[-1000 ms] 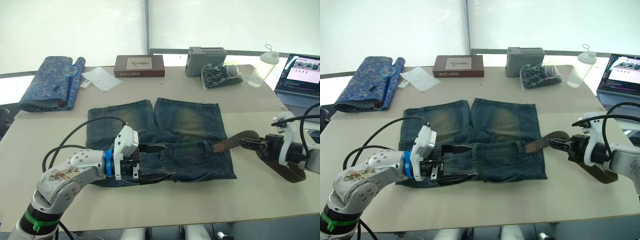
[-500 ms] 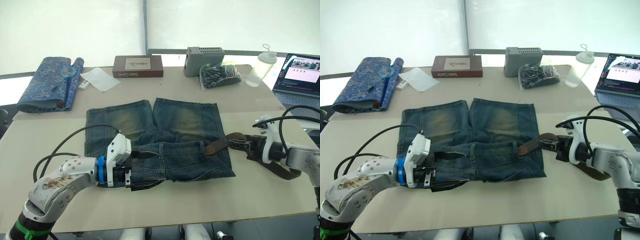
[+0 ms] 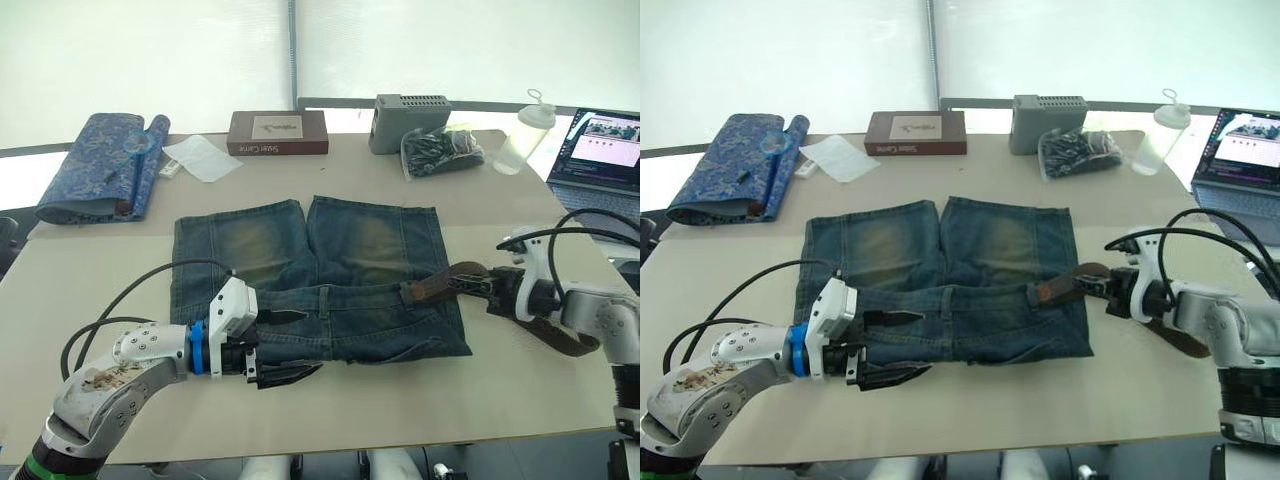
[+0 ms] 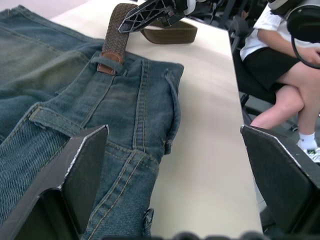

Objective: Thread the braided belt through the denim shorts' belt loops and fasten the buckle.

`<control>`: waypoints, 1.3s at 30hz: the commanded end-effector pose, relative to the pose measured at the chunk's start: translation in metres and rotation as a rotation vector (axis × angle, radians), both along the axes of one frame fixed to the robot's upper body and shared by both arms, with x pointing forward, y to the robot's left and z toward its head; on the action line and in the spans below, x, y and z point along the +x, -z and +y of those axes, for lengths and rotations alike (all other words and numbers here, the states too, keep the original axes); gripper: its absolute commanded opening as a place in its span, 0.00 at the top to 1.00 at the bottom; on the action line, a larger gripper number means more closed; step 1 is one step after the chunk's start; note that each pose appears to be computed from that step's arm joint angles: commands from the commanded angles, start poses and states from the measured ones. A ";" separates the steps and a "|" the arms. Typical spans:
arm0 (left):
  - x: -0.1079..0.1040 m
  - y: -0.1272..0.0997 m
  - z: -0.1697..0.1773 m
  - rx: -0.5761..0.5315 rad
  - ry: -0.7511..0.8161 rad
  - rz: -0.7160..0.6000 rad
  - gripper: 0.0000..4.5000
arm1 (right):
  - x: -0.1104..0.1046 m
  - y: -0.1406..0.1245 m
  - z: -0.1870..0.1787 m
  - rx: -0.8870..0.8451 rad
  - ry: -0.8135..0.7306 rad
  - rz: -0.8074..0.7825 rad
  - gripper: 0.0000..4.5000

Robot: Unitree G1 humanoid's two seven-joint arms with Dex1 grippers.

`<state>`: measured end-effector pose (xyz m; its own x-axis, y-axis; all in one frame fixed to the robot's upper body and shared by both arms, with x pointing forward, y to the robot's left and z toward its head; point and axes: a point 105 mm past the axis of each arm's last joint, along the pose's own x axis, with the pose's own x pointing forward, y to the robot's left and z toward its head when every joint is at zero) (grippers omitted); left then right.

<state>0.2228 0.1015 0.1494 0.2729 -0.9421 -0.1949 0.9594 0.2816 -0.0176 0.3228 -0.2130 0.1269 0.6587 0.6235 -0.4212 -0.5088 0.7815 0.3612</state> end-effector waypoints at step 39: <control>0.097 0.036 -0.082 -0.305 -0.444 0.982 0.01 | -0.010 0.022 0.061 0.319 0.140 0.151 1.00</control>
<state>0.3229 0.0149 0.1208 0.4614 -0.8514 -0.2494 0.3410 0.4297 -0.8361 0.3136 -0.1604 0.0968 0.7025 0.6193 -0.3505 -0.2958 0.7021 0.6477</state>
